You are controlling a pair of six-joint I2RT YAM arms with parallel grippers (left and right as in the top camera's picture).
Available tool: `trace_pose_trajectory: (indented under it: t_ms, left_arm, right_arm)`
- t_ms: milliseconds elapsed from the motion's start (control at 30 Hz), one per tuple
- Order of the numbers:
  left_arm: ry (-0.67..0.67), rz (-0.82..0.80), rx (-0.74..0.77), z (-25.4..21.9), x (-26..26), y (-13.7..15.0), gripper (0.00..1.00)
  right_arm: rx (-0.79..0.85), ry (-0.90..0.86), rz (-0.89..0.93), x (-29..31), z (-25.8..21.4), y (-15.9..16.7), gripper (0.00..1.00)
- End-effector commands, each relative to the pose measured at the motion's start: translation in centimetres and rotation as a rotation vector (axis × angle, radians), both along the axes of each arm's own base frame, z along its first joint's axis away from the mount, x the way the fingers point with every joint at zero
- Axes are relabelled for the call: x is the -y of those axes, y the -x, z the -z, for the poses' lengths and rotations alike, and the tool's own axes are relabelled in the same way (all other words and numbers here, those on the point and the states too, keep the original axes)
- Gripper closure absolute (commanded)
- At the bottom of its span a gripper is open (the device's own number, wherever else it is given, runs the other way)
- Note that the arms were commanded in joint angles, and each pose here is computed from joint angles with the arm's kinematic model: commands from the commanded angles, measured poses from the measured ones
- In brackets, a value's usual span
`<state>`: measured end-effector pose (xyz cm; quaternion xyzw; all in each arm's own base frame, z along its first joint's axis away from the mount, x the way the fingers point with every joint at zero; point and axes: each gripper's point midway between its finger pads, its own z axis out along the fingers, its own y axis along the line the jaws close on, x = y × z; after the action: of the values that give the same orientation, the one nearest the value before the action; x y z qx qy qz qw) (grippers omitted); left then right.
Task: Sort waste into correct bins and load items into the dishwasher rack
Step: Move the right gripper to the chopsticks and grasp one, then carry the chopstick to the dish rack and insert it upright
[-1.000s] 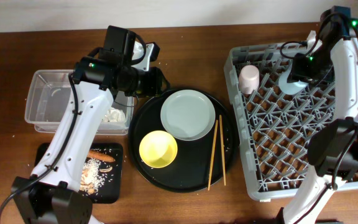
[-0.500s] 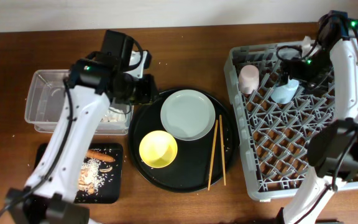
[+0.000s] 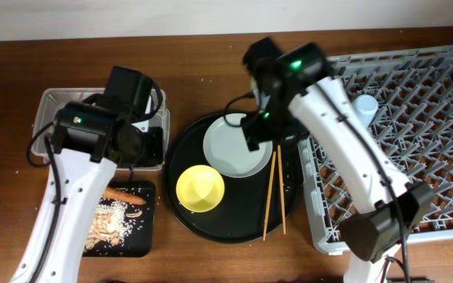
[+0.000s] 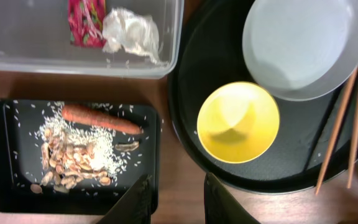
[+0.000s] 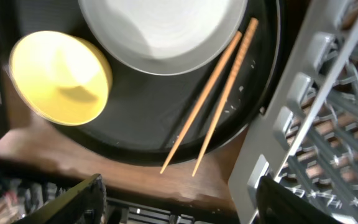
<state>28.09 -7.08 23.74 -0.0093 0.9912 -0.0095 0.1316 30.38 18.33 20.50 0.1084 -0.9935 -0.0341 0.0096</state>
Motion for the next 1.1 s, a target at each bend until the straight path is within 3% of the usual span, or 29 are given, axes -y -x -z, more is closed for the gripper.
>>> trace_pose_trajectory:
  t_ms: [0, 33, 100, 300, 400, 733, 833, 900, 1067]
  left_arm:
    - [-0.021, -0.015, -0.012, 1.6, -0.4, 0.0, 0.72]
    - [-0.019, -0.015, -0.006, 2.0, -0.3, -0.3, 0.72]
    - [-0.009, -0.036, 0.065, 1.7, -0.5, -2.1, 0.72]
    - [0.025, -0.178, 0.152, 1.0, -3.1, -4.6, 0.72]
    - [0.025, -0.179, 0.152, 1.0, -3.1, -4.7, 0.71]
    - [0.022, -0.179, 0.139, 1.4, -3.1, -4.4, 0.72]
    - [0.022, -0.179, 0.139, 1.3, -3.1, -4.4, 0.72]
    - [0.022, -0.179, 0.140, 1.3, -3.1, -4.4, 0.72]
    - [0.022, -0.179, 0.139, 1.4, -3.1, -4.4, 0.72]
  right_arm:
    - [-0.037, 0.132, 0.106, 2.0, 2.0, 1.0, 0.44]
    - [-0.077, 0.132, 0.106, 2.0, 2.9, 1.6, 0.52]
    - [-0.172, 0.088, 0.111, 1.1, 5.4, 3.1, 0.96]
    - [-0.270, 0.058, 0.191, 0.7, 13.5, 5.3, 0.94]
    - [-0.273, 0.066, 0.230, 1.0, 16.0, 5.9, 0.85]
    - [-0.212, 0.047, 0.239, 1.3, 20.1, 5.8, 0.71]
    - [-0.209, 0.044, 0.239, 1.3, 20.1, 5.8, 0.75]
    - [-0.219, 0.036, 0.239, 1.2, 20.0, 5.9, 0.87]
    - [-0.238, 0.029, 0.206, 0.7, 17.4, 5.5, 0.96]
